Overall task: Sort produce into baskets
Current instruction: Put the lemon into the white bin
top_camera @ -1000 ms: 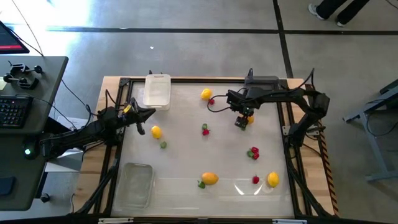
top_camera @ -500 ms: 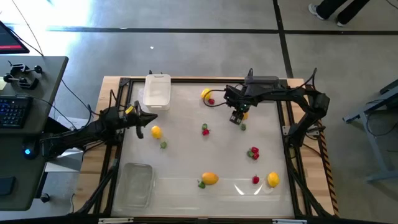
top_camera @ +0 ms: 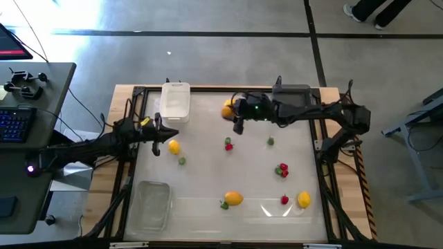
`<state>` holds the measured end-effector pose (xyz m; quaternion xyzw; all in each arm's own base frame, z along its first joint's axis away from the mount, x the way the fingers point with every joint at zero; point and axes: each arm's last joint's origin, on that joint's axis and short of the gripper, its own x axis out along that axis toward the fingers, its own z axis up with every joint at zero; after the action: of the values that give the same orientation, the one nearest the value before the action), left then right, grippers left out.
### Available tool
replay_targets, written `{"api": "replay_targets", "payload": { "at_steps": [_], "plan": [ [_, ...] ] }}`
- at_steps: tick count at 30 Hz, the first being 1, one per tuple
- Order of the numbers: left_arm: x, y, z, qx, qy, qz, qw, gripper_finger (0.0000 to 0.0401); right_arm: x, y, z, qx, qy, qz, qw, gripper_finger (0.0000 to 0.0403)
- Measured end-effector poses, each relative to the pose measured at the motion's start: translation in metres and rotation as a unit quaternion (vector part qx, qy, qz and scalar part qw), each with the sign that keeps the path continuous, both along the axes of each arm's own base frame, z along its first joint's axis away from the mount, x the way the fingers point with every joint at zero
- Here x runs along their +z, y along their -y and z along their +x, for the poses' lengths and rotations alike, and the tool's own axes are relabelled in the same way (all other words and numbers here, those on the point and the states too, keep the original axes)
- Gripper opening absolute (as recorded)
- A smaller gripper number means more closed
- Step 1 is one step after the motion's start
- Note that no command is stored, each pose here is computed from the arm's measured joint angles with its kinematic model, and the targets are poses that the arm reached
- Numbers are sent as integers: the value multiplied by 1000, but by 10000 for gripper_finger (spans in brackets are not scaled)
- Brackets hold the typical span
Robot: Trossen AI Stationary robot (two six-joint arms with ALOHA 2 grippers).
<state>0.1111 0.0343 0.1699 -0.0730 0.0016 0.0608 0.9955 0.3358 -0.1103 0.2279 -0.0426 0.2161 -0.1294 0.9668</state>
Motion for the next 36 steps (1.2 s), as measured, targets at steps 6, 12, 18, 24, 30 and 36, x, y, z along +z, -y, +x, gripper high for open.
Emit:
{"api": "replay_targets", "payload": {
  "at_steps": [6, 12, 18, 24, 30, 36],
  "plan": [
    [13, -5, 12, 3, -28, 36, 999, 0, 11, -7, 9, 26, 76, -22, 997, 182],
    [27, -12, 29, 9, -41, 69, 997, 0, 18, -11, 13, 58, 115, -32, 991, 179],
    [35, -25, 53, 3, -54, 82, 995, 0, 23, -12, 14, 89, 140, -45, 985, 178],
    [42, -54, 78, -35, -33, 67, 997, 0, 29, -12, 14, 128, 169, -68, 975, 178],
    [41, -85, 107, -60, -53, 51, 995, 0, 25, 4, 14, 160, 198, -74, 964, 178],
    [42, -107, 134, -55, -65, 60, 995, 3, 17, 28, 11, 159, 210, -63, 963, 178]
  ]
}}
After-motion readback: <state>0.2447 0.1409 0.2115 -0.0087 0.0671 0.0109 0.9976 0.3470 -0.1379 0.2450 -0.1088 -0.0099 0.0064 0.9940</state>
